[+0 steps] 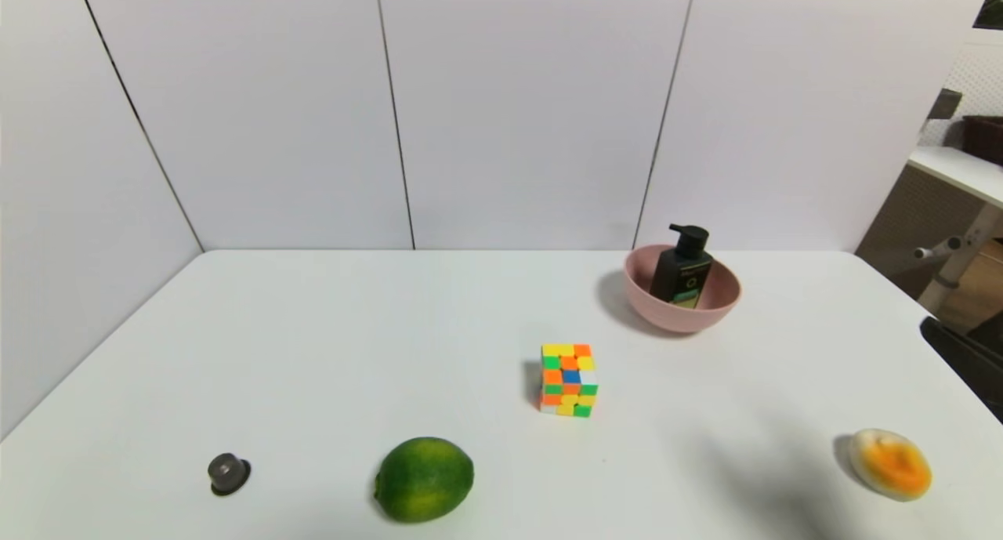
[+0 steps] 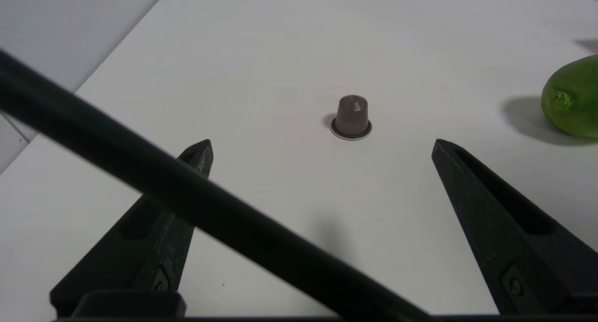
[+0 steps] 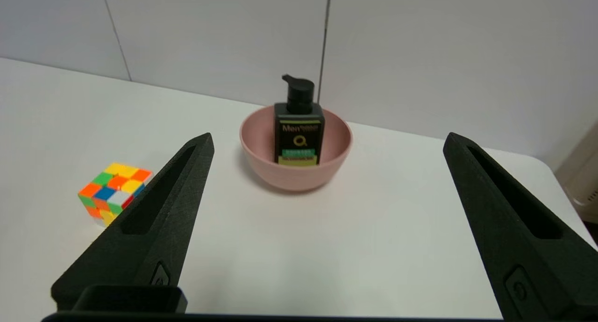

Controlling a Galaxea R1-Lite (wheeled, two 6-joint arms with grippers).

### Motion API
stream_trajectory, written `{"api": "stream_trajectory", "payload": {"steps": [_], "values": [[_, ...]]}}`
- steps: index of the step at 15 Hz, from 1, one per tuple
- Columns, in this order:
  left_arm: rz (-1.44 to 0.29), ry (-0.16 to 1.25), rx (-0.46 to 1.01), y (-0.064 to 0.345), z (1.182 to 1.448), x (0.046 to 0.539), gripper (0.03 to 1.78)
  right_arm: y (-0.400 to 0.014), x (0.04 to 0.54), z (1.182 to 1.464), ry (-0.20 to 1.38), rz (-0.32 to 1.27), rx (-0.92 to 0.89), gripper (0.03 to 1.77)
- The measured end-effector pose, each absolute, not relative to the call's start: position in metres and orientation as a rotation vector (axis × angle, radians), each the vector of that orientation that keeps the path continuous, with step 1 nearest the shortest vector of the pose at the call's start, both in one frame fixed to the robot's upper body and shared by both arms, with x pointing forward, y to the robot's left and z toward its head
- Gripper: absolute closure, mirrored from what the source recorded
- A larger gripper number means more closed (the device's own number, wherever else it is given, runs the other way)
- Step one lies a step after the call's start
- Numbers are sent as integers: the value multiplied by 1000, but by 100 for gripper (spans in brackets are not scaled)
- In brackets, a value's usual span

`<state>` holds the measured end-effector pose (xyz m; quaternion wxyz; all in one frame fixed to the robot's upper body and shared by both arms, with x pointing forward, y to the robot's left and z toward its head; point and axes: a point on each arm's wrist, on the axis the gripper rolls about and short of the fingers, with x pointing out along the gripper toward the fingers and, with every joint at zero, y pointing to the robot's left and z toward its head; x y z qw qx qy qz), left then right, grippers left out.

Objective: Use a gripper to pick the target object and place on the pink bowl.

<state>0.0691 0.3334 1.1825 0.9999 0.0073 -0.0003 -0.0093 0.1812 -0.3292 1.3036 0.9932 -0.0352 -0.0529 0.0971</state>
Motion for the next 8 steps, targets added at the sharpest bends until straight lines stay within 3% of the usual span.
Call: {"api": "stream_trajectory", "payload": {"steps": [8], "values": [[-19,-1,16,333,1182,69,12,-335,96,1232,-115,76,-73,10]]}}
